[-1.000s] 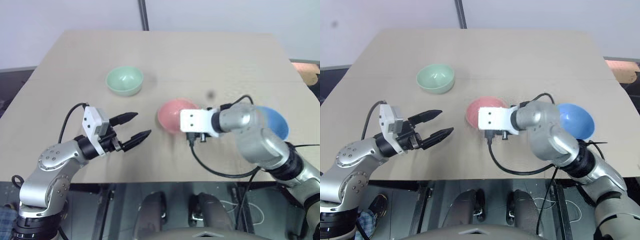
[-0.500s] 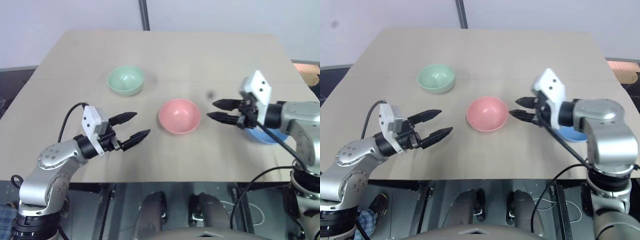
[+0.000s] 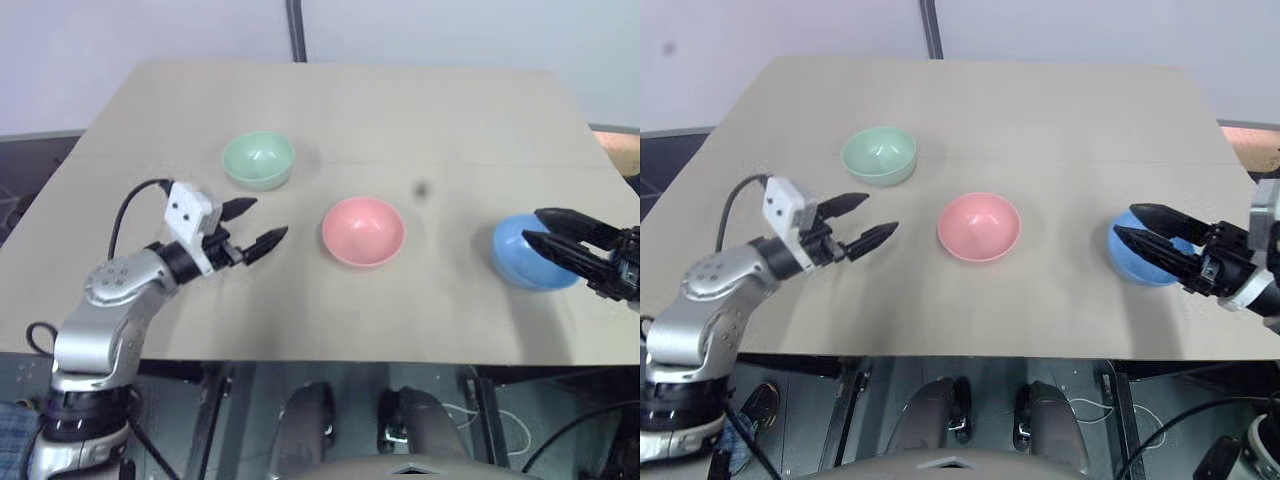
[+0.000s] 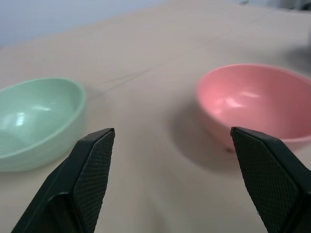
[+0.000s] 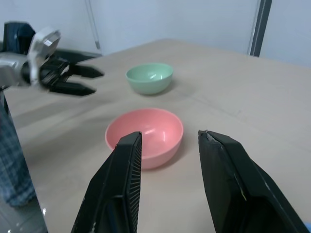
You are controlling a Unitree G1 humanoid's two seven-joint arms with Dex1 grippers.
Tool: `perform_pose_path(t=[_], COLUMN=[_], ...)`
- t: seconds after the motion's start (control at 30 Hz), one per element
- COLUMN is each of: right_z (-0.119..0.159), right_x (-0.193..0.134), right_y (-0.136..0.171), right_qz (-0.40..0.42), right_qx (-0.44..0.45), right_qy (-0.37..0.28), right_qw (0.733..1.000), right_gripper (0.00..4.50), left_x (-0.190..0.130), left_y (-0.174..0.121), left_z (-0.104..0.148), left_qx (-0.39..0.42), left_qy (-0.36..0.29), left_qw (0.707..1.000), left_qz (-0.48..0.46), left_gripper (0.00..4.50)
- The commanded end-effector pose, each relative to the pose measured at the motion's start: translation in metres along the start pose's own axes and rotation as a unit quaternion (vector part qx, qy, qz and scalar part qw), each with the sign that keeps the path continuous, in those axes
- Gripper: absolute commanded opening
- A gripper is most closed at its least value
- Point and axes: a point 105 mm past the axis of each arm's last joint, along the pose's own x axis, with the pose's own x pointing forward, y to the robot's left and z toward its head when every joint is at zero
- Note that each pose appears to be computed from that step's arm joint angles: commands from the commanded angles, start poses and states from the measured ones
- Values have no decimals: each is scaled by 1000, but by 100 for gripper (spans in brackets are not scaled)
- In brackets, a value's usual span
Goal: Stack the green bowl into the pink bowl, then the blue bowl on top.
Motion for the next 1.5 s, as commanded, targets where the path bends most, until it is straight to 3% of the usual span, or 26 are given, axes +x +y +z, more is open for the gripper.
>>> perform_pose_path(t=[0.03,0.3,0.47,0.77,0.97,1.17,1.23,1.27,1.47,1.5], right_z=[3,-17,-20,-22,-23,-21,-20,-20,-21,-21], right_x=[-5,-9,-7,-4,0,1,1,1,1,1], right_y=[2,3,4,0,-7,-7,-7,-7,-4,-3], right_qz=[-3,-19,-24,-32,-34,-28,-28,-28,-28,-28], right_qx=[-26,-17,-18,-25,-36,-41,-42,-43,-42,-41], right_qy=[-13,18,14,14,19,20,21,20,18,18], right_qw=[1000,1000,999,999,999,999,999,999,999,999], right_gripper=[207,207,207,207,207,207,214,214,214,214], left_x=[11,27,32,55,80,94,98,99,102,102], left_y=[13,35,52,93,96,89,89,87,83,81], left_z=[7,18,13,4,-21,-30,-27,-26,-26,-28], left_qx=[26,142,256,271,278,300,298,300,310,314], left_qy=[7,41,98,154,213,238,232,231,231,234], left_qw=[999,989,961,946,936,924,926,926,922,920], left_qz=[21,23,31,86,38,-13,-10,-16,-34,-39], left_gripper=[406,406,406,406,406,406,329,312,32,4])
